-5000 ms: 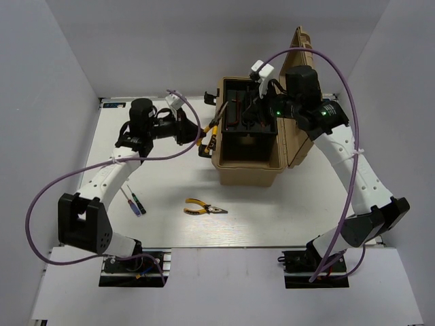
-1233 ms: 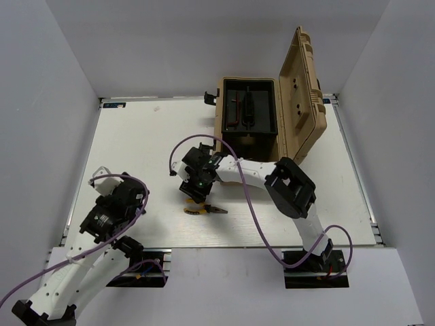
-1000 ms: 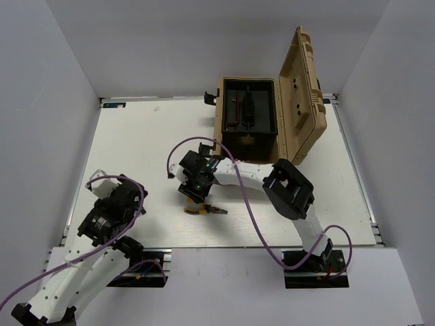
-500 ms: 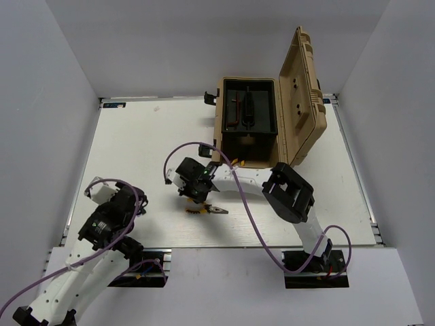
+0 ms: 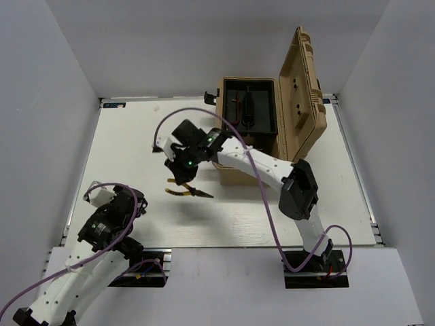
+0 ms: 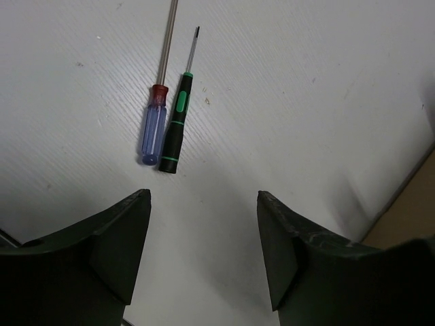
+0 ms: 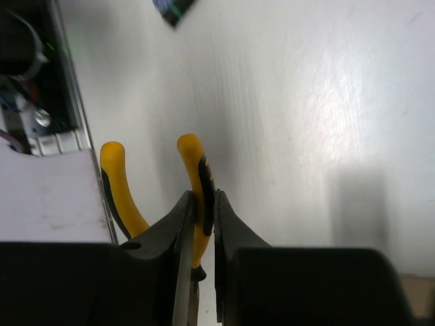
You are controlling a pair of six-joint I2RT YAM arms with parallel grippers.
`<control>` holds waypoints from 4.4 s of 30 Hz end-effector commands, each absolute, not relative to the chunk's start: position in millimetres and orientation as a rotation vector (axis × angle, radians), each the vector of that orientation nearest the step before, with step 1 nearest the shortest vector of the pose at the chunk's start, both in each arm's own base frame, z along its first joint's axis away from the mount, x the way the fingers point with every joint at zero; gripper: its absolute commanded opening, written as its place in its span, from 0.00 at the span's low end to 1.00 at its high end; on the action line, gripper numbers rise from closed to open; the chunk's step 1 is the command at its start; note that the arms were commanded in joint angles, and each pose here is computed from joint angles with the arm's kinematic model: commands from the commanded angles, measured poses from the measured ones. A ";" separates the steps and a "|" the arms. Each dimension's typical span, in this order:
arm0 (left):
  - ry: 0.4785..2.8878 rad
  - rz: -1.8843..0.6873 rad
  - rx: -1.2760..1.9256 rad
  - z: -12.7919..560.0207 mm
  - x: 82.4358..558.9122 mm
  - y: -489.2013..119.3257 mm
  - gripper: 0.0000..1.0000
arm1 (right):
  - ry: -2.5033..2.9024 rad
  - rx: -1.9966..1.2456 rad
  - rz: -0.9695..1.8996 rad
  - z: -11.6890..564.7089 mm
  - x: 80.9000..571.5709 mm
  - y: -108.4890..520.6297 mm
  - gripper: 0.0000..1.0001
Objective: Sort the tools into containers
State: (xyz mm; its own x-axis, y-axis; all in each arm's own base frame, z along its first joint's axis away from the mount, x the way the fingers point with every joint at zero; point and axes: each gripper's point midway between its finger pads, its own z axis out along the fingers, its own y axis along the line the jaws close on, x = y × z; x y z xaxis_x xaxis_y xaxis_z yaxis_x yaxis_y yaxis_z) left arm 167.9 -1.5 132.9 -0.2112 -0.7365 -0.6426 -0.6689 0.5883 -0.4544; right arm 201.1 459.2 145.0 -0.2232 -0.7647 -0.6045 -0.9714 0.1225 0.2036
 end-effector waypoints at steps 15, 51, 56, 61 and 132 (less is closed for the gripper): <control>1.929 -0.056 -1.153 120.7 176.9 -2.8 0.60 | 1.694 -1.145 0.355 351.4 343.2 369.5 0.00; 2.117 0.345 -0.989 79.6 218.3 -6.4 0.47 | 1.863 -1.067 0.703 290.3 310.6 272.4 0.04; 2.122 0.381 -0.962 73.1 232.4 -0.3 0.50 | 1.873 -1.068 0.712 277.3 296.5 260.7 0.08; 2.184 0.399 -0.970 53.3 234.9 2.7 0.50 | 1.858 -1.054 0.728 275.8 289.8 254.3 0.09; 1.618 -1.269 0.434 356.4 459.1 -369.5 0.00 | 1.749 -0.904 0.587 372.8 285.4 214.3 0.00</control>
